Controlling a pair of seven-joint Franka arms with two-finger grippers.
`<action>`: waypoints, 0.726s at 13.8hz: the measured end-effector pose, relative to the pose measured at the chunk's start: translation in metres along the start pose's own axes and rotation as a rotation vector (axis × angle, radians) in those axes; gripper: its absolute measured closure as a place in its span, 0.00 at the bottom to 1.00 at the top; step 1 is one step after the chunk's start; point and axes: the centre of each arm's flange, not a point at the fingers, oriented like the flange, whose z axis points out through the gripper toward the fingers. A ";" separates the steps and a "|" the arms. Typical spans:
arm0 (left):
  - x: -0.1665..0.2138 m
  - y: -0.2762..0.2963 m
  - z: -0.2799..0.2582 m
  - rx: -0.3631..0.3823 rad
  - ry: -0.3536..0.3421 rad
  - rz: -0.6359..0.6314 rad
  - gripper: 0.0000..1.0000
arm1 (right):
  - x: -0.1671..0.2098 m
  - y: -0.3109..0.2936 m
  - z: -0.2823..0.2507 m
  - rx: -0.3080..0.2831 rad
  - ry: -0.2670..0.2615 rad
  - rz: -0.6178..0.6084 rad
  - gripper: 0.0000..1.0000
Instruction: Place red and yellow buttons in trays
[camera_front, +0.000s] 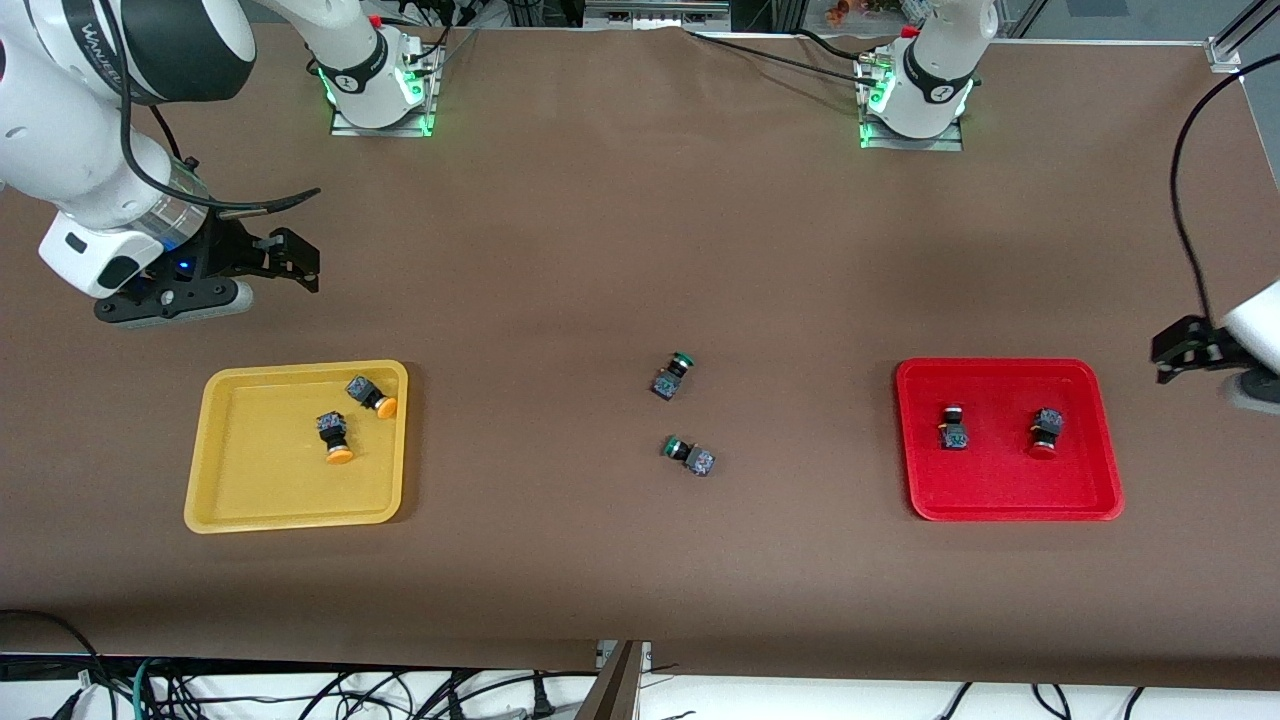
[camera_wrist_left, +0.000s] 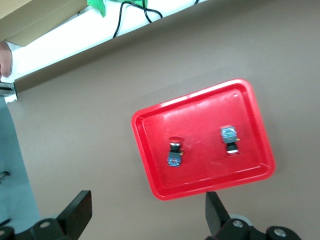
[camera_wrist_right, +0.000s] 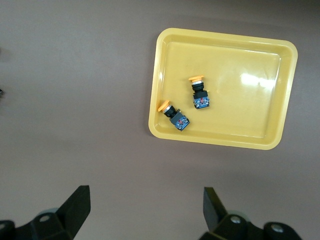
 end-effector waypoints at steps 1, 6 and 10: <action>-0.001 -0.004 -0.008 -0.015 0.009 -0.013 0.00 | 0.000 0.000 -0.001 0.000 0.002 0.001 0.00; -0.003 0.005 -0.010 -0.087 -0.027 -0.092 0.00 | 0.001 0.000 -0.005 0.000 0.012 0.000 0.00; 0.000 0.030 -0.013 -0.118 -0.066 -0.212 0.00 | 0.001 -0.001 -0.005 0.000 0.012 -0.002 0.00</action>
